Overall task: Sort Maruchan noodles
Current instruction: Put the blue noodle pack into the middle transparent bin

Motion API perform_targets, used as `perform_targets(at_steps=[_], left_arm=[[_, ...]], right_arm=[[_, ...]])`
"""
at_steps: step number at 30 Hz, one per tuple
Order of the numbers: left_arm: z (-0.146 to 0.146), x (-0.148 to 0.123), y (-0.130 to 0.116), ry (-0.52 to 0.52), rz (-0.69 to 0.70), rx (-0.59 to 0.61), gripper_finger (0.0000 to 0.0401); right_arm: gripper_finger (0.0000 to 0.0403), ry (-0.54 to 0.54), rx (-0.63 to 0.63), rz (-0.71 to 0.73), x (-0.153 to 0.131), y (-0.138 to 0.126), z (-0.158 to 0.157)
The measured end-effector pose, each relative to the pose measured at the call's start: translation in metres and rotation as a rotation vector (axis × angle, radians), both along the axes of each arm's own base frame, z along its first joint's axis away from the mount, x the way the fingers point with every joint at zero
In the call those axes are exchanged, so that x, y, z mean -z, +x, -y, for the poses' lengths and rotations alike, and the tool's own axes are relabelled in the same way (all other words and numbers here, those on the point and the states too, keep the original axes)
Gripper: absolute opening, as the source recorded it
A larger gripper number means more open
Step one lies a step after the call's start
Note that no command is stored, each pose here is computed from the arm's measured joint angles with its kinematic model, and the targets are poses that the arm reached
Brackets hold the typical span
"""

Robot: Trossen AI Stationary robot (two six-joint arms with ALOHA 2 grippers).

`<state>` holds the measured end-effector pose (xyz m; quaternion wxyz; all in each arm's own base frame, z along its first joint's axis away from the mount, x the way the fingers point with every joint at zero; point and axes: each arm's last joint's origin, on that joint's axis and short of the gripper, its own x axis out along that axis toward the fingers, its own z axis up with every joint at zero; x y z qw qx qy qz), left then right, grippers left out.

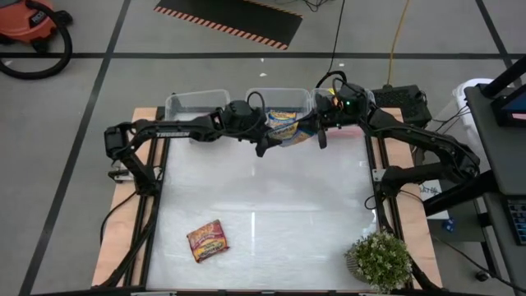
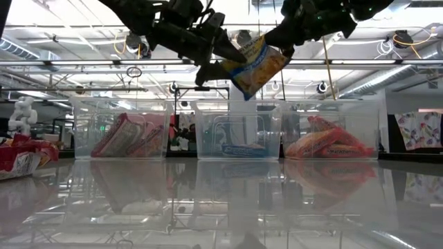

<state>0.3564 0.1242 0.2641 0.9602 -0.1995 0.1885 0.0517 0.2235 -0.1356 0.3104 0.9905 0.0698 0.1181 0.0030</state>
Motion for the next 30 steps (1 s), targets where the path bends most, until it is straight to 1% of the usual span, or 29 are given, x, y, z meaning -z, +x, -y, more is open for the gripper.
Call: perform_targets(at_steps=[3, 5, 8, 10, 13, 17, 20, 22, 25, 28, 30], left_arm=[[-0.003, 0.0, -0.001, -0.025, -0.005, -0.019, 0.0265], [-0.004, 0.0, -0.002, -0.023, 0.0, -0.001, 0.0264], [-0.002, 0.0, -0.002, -0.011, 0.015, 0.097, 0.0263], [0.0, -0.001, -0.001, -0.007, 0.022, 0.143, 0.0254], [0.001, 0.0, -0.001, 0.007, 0.023, 0.159, 0.0226], [0.002, 0.0, -0.001, 0.031, 0.017, 0.138, 0.0171], [-0.001, 0.0, -0.002, 0.021, 0.013, 0.123, 0.0135], [-0.001, 0.0, -0.002, 0.006, 0.013, 0.112, 0.0122], [-0.001, 0.001, -0.002, -0.022, 0.002, 0.108, 0.012], [0.001, -0.002, -0.007, -0.044, -0.024, 0.103, 0.0125], [0.001, -0.002, -0.008, -0.038, -0.035, 0.108, 0.0126]], right_arm=[[0.0, 0.024, -0.042, 0.021, -0.001, 0.002, -0.001], [0.0, 0.039, -0.049, 0.016, 0.0, 0.004, -0.003], [0.0, 0.052, -0.049, 0.016, 0.001, 0.005, -0.004], [0.0, 0.059, -0.025, 0.033, -0.001, 0.007, -0.004], [0.0, 0.074, 0.004, 0.052, -0.002, 0.01, -0.002], [0.0, 0.096, 0.009, 0.037, 0.003, 0.014, 0.0], [0.0, 0.116, 0.02, 0.033, 0.005, 0.016, 0.002], [0.0, 0.147, 0.03, 0.031, 0.006, 0.016, 0.002], [0.0007, 0.19, 0.057, 0.028, 0.006, 0.016, 0.003], [0.0029, 0.22, 0.079, 0.045, 0.001, 0.011, 0.004], [0.0049, 0.264, 0.095, 0.056, -0.001, 0.009, 0.006]])
